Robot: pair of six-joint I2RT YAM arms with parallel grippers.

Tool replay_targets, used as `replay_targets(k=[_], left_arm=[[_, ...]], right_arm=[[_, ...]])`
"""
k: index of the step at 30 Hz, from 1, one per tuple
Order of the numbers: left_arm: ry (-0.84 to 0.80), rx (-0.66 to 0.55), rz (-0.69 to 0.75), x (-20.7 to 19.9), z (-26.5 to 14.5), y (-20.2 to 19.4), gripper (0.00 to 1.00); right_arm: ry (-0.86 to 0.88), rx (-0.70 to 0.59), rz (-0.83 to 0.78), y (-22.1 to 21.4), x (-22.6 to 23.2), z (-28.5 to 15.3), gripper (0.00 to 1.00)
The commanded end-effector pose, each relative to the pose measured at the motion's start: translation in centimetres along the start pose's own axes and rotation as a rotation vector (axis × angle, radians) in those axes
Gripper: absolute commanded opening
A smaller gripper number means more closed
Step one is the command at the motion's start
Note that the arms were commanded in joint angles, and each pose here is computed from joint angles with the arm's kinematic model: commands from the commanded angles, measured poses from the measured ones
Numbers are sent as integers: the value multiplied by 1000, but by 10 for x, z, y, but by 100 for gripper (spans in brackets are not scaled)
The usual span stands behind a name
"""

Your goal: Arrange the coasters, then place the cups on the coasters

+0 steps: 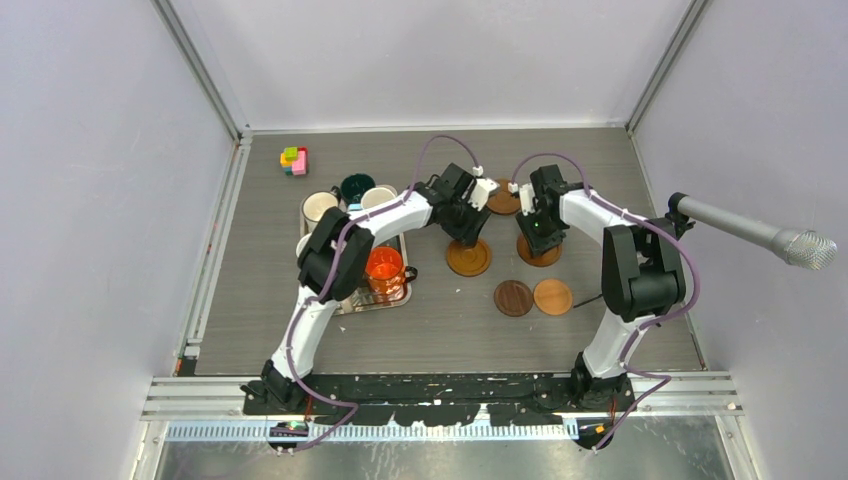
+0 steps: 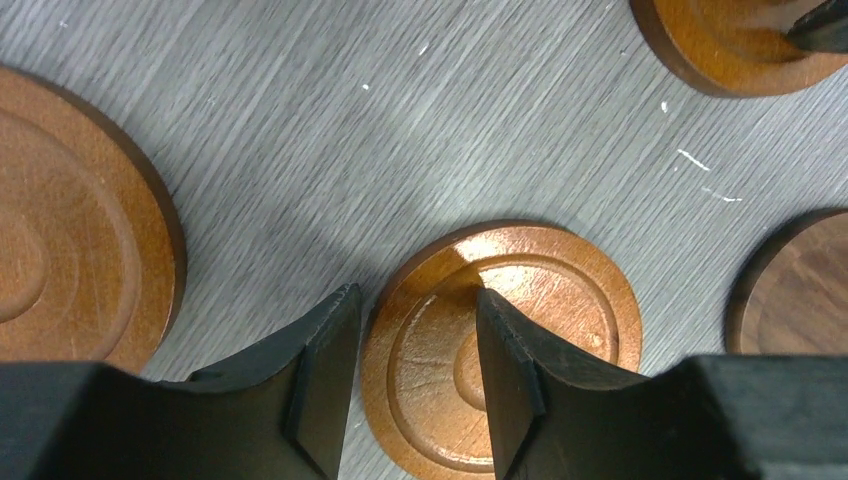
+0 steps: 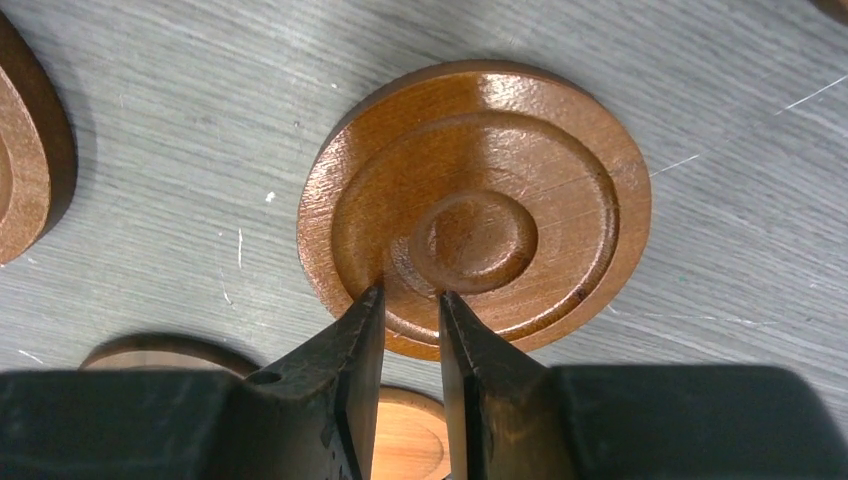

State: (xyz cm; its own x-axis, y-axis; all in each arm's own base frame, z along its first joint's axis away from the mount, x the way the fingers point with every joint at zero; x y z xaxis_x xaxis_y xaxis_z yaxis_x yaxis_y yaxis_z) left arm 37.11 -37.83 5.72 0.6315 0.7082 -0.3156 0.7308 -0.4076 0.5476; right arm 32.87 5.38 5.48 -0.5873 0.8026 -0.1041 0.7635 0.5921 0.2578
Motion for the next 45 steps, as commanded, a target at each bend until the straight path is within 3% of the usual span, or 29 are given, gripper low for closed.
replay_targets(k=[1, 9, 17, 23, 30, 34, 39, 45], left_arm=[[-11, -7, 1, -10, 12, 3, 48], [-22, -42, 3, -15, 12, 19, 49], [-102, -168, 112, -41, -42, 46, 74], [-186, -243, 264, -63, -75, 25, 78], [-305, -360, 538, -106, -76, -12, 75], [-338, -351, 654, -130, -56, -27, 65], [-353, -319, 723, -156, -26, -42, 55], [-293, -257, 747, -156, 2, -53, 48]], right_arm=[[34, 10, -12, -10, 10, -12, 32], [35, -58, -19, -1, 10, -33, 37], [36, -153, -37, 7, 14, -74, 43], [67, -126, -137, -29, 31, -88, 41], [110, -58, -209, -67, 46, -80, 38], [101, -5, -226, -84, 48, -74, 36], [75, 57, -235, -104, 48, -66, 34], [57, 85, -234, -119, 50, -63, 33]])
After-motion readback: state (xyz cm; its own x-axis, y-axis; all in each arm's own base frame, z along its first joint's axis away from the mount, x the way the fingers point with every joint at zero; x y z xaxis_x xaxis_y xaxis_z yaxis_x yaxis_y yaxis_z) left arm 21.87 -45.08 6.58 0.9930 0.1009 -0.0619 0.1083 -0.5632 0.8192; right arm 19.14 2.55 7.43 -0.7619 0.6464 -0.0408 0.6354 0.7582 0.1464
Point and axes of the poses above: each gripper's point midway between its finger pads, its own z axis out along the fingers, its own x axis along the line the jaws close on, y = z × x, the point moved 3 cm from there along -z, back along the fingers, and after that the axes turned 13 degrees about -z, right-handed, at the moved point
